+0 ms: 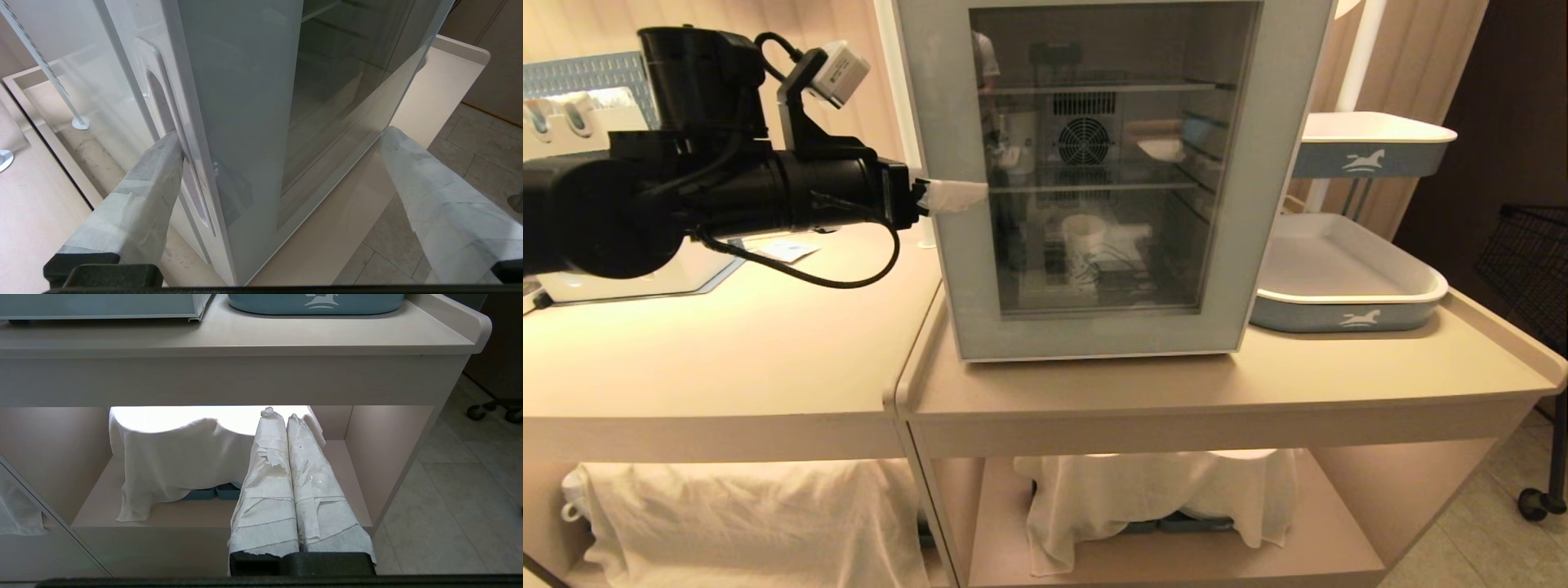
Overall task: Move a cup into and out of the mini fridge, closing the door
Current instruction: Open the freezer door
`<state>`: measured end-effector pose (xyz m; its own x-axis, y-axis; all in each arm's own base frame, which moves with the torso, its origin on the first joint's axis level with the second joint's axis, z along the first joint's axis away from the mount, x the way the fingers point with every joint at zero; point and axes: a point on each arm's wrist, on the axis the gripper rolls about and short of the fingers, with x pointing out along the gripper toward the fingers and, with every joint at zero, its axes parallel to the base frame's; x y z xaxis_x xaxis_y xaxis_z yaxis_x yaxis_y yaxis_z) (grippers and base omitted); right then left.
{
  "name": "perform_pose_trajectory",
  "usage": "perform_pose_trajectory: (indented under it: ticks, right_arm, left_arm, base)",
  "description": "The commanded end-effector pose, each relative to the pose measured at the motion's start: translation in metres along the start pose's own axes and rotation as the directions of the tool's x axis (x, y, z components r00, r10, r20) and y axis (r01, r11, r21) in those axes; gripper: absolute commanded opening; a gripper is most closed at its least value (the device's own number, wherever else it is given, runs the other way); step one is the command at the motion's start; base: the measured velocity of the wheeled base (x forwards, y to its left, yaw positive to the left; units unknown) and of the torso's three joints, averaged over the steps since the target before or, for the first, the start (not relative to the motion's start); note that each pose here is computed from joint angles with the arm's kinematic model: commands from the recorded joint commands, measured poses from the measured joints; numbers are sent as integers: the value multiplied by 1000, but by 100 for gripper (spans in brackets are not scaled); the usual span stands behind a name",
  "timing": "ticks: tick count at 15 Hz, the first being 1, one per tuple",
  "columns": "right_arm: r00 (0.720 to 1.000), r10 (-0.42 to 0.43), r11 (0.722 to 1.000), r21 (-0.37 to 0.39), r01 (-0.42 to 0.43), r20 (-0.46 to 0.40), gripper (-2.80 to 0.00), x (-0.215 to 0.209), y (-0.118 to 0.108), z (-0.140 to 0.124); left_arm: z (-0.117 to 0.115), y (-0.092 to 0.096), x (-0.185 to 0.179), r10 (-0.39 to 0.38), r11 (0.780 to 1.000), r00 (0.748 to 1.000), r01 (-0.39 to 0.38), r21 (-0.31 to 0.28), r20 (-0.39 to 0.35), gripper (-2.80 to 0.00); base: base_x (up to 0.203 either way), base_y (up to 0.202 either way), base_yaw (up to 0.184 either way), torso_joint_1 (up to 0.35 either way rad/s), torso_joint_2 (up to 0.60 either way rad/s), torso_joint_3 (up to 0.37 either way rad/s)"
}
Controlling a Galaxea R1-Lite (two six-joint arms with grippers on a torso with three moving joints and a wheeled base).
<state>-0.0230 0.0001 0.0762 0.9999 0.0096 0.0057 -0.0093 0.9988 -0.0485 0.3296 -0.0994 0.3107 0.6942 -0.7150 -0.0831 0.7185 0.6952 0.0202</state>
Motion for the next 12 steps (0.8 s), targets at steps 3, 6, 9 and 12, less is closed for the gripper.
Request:
perform_pose_trajectory:
  ticks: [3, 6, 9, 12]
  right_arm:
    - [1000, 1, 1000, -1, -1, -1, -280, 0, 0, 0]
    - [1000, 1, 1000, -1, -1, -1, -280, 0, 0, 0]
    - [1000, 1, 1000, -1, -1, -1, -280, 0, 0, 0]
    - [1000, 1, 1000, -1, -1, -1, -280, 0, 0, 0]
  left_arm:
    - [0, -9, -4, -20, 1000, 1000, 20, -5, -5, 0]
    - [1, -15, -11, -28, 999, 1000, 28, -17, -4, 0]
    - [2, -20, -20, -30, 999, 1000, 30, -16, -2, 0]
    - [2, -26, -30, -34, 999, 999, 34, -18, -2, 0]
  base:
    - [0, 0, 0, 0, 0, 0]
    - [0, 0, 0, 0, 0, 0]
    - [0, 0, 0, 0, 0, 0]
    - [0, 0, 0, 0, 0, 0]
